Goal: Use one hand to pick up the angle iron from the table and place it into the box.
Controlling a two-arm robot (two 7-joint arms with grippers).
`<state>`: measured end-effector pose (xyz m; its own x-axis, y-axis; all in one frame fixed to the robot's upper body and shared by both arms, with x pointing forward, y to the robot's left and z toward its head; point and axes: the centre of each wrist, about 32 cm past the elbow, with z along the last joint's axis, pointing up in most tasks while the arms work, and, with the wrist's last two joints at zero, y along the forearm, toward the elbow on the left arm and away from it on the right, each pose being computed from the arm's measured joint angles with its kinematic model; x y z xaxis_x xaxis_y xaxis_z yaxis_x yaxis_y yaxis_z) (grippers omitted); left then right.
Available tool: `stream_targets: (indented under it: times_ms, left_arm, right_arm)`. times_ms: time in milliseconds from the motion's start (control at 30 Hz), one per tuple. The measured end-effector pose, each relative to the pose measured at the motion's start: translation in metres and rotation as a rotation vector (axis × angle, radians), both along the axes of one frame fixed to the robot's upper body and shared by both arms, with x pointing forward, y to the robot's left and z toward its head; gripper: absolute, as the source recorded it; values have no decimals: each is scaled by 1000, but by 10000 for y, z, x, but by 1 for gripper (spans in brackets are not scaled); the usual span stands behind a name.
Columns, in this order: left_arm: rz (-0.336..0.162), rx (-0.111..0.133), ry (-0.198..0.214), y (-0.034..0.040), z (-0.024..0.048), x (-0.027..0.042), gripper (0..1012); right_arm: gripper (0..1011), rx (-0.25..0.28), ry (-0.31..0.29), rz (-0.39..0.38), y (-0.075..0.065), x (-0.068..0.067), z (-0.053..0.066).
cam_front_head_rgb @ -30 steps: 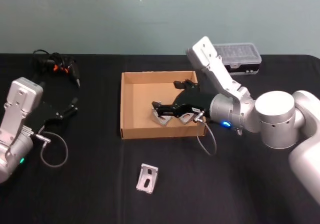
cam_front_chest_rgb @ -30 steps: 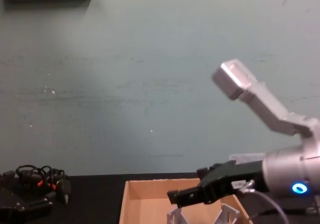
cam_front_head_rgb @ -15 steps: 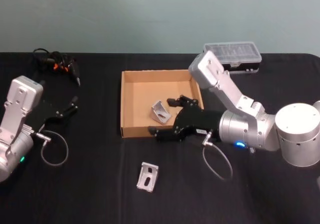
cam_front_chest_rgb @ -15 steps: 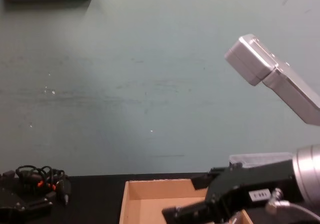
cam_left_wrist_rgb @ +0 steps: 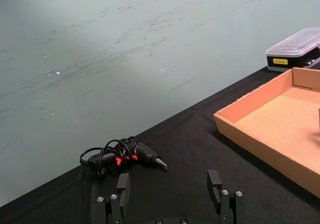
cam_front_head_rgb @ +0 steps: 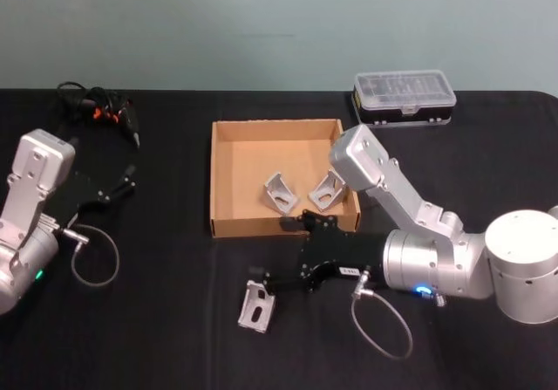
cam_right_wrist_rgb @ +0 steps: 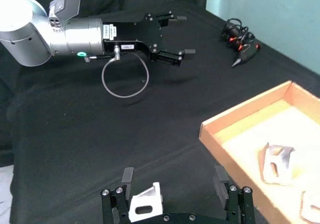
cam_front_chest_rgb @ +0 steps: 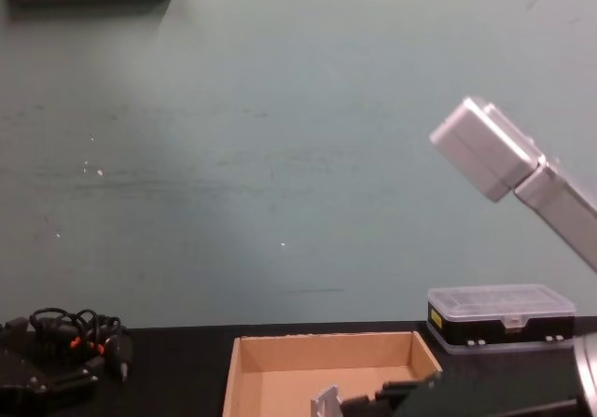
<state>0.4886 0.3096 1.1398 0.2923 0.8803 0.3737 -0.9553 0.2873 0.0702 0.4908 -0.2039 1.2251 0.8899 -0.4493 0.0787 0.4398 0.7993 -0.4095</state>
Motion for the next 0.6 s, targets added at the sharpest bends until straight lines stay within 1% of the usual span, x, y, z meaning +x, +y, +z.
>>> stream_targets:
  times_ms: [133,200,433,600]
  left_arm:
    - [0,0,0,0,0,0,1012]
    - [0,0,0,0,0,0,1011]
    - [0,0,0,0,0,0,1011]
    - [0,0,0,0,0,0,1011]
  right_arm:
    - [1004,7,35,0,11,4,-83]
    - [1004,6,44,2,19,8,-105]
    - [1004,-15,89,25,103,46,-226]
    - [1004,-29,105,21,134,77,-286]
